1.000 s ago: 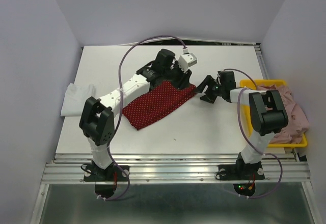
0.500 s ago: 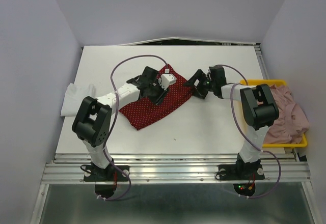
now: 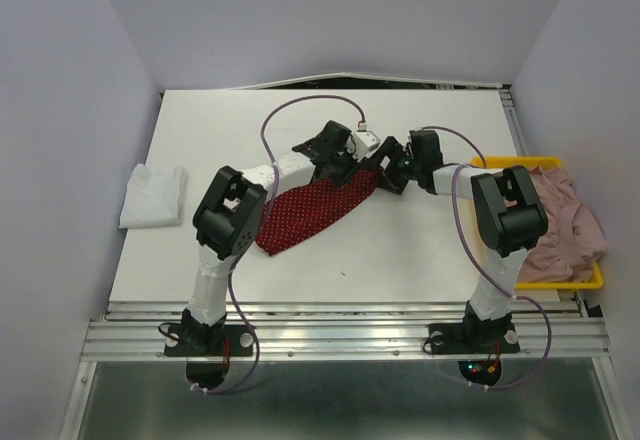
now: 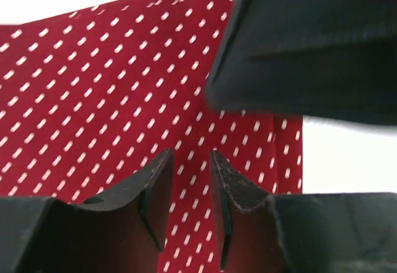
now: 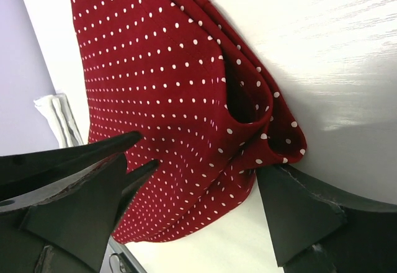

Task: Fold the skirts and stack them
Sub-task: Fold the skirt

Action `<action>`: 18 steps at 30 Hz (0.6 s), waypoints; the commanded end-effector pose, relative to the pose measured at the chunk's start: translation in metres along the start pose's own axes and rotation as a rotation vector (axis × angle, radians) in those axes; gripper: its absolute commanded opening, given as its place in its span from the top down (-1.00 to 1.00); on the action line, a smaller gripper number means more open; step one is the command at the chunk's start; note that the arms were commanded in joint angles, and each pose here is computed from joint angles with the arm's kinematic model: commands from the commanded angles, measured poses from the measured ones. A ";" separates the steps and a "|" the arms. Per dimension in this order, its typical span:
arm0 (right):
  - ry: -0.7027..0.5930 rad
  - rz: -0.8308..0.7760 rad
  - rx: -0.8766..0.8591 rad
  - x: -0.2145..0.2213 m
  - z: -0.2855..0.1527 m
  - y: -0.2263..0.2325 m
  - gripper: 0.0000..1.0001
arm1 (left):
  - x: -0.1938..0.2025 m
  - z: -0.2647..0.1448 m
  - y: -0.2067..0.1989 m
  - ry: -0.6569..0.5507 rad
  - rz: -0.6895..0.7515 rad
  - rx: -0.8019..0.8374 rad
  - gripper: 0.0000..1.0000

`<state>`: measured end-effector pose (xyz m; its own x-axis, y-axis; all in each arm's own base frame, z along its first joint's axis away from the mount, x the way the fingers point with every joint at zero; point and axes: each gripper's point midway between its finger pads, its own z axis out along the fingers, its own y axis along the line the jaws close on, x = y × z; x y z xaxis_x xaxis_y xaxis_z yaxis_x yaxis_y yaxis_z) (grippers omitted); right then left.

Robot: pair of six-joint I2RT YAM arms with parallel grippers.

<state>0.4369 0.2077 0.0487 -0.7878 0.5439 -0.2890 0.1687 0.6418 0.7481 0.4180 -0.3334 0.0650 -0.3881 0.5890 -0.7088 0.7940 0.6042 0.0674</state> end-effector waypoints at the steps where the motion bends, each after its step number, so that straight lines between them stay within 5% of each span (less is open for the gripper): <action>1: 0.088 0.046 0.299 0.039 -0.003 -0.089 -0.81 | -0.018 0.010 -0.005 -0.030 0.016 -0.023 0.19; 18: 0.142 0.047 0.318 0.046 0.001 -0.100 -0.70 | 0.000 0.022 -0.073 0.022 0.105 0.099 0.21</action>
<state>0.4368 0.2038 0.0460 -0.7948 0.5383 -0.2802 0.1708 0.6415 0.7479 0.3733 -0.3851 0.0398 -0.3291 0.6601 -0.6752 0.8625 0.5012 0.0696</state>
